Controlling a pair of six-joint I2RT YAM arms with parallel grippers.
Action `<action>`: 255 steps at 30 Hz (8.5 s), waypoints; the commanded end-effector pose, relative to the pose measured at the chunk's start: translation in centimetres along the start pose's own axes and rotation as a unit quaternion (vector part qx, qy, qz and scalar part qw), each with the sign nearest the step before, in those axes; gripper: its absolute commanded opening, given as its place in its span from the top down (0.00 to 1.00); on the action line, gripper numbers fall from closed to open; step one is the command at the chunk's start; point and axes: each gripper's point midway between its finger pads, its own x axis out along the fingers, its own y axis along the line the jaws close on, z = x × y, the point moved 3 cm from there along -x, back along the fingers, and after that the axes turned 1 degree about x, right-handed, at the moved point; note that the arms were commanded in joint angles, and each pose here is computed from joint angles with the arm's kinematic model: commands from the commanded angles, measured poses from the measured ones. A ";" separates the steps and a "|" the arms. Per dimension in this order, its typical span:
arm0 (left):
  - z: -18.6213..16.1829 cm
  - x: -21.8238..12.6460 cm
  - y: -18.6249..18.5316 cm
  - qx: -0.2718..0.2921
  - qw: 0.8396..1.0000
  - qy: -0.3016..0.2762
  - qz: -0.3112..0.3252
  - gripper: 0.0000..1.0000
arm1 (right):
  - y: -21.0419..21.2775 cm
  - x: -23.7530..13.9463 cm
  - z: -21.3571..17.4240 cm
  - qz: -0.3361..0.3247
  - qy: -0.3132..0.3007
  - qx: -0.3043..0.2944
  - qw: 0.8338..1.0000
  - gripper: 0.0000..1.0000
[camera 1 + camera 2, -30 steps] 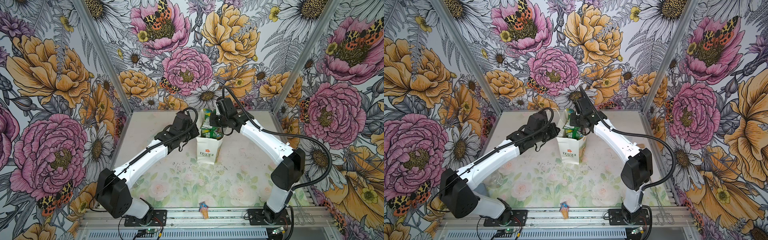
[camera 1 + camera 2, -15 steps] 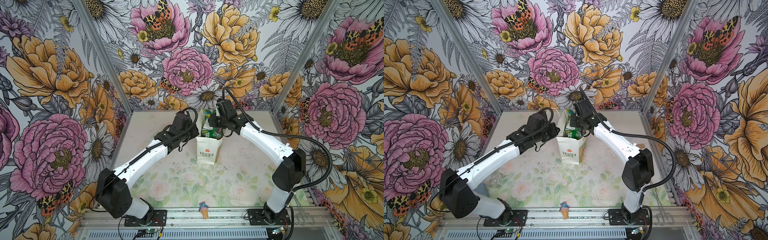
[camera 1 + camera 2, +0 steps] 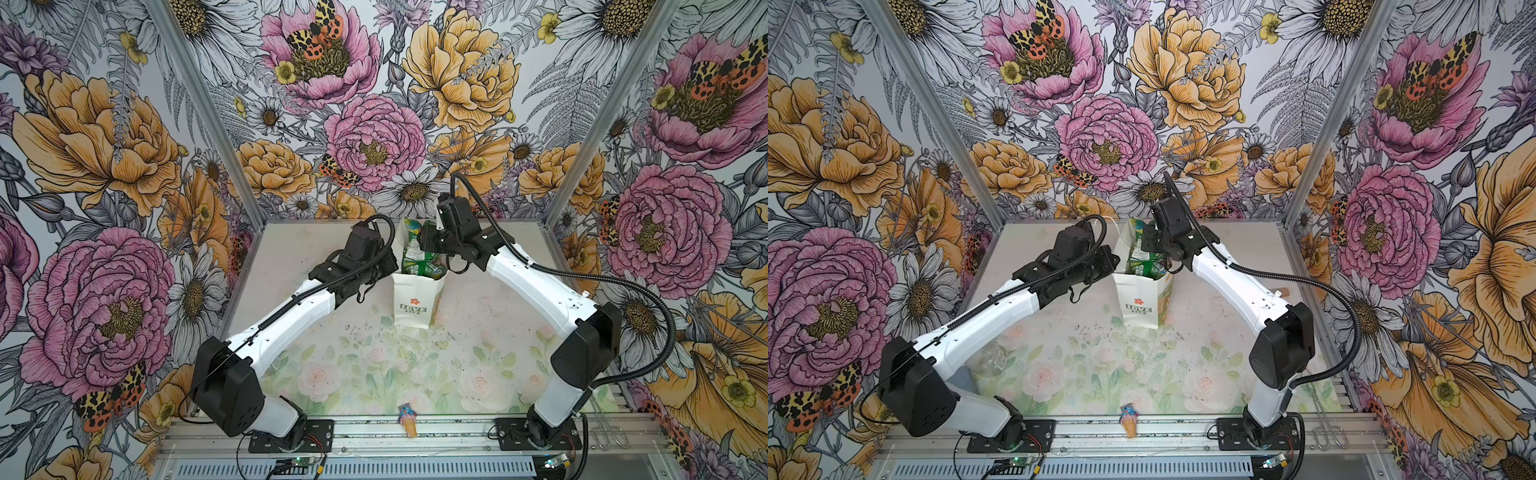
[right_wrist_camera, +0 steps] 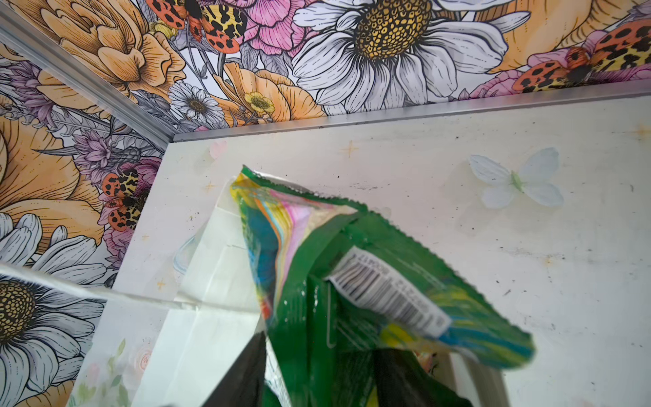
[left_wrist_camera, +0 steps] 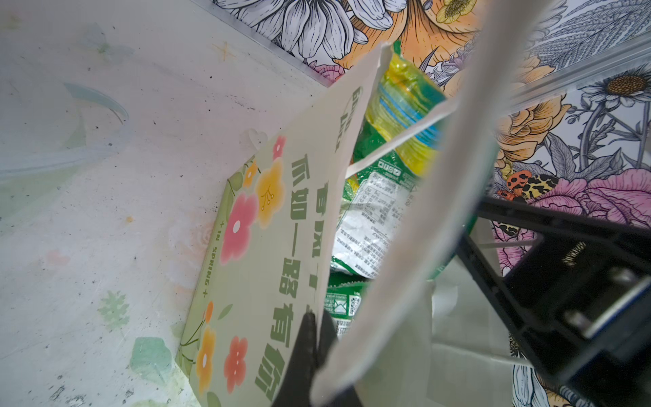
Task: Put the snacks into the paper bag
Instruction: 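Lower the green chip bag into the paper bag held by the left gripper, then push the green chip bag deeper into the paper bag with the right gripper, then open the right gripper and withdraw it while the left gripper releases the bag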
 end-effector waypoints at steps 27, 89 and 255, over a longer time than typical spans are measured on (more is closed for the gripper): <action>0.3 -0.5 0.3 -0.006 1.000 -0.003 0.002 1.00 | 1.7 0.8 -3.3 0.065 0.061 0.022 0.996 0.41; 0.3 -0.8 0.5 -0.007 1.000 -0.008 0.002 1.00 | 2.2 -0.5 -0.5 0.066 0.042 0.026 0.997 0.41; 1.3 -16.9 24.4 0.186 0.852 -0.421 0.248 0.01 | -31.5 -1.5 -8.7 -0.236 -0.211 -0.042 0.948 0.21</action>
